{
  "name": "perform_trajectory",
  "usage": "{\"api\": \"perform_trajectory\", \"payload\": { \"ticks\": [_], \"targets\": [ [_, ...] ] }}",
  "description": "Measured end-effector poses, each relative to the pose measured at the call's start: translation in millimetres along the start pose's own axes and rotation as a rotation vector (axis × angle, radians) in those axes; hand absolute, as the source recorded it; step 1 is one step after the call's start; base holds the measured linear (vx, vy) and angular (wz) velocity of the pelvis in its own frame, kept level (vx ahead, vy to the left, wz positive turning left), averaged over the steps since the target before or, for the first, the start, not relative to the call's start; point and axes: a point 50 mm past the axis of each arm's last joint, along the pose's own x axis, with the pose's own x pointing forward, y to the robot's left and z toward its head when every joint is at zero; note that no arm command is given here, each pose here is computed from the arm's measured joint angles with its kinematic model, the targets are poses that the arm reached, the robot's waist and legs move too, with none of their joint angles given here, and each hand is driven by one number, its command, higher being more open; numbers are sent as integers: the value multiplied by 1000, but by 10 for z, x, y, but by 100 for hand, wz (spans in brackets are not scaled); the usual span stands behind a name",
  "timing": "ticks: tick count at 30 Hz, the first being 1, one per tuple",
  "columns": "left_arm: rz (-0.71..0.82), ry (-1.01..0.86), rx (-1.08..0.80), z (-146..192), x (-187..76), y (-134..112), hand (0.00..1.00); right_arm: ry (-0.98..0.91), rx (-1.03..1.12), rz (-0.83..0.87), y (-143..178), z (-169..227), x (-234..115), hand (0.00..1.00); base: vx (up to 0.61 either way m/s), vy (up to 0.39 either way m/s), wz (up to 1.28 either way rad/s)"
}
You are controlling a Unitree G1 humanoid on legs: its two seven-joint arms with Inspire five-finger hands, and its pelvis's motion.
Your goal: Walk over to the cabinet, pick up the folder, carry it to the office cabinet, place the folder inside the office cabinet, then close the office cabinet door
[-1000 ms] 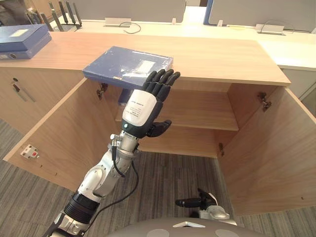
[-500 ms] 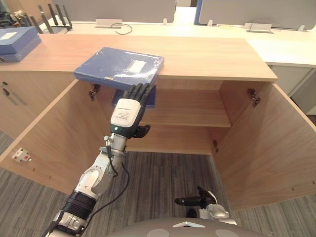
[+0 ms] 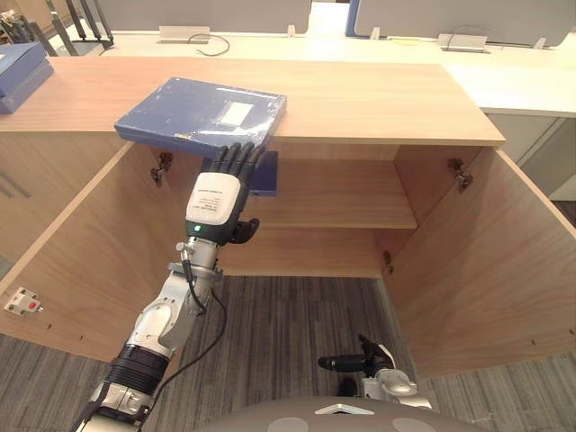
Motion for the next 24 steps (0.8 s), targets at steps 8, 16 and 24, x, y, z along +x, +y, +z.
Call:
{"api": "perform_trajectory", "payload": {
  "ticks": [8, 16, 24],
  "targets": [
    [239, -215, -73, 459, 250, 480, 100, 12, -1, 2, 3, -44, -10, 100, -22, 0, 4],
    [310, -337, -156, 726, 246, 590, 100, 24, -8, 6, 11, -73, -12, 100, -68, -11, 4],
    [307, -331, -156, 723, 247, 581, 100, 30, -24, 15, 29, -92, -16, 100, -45, -6, -2]
  ]
}}
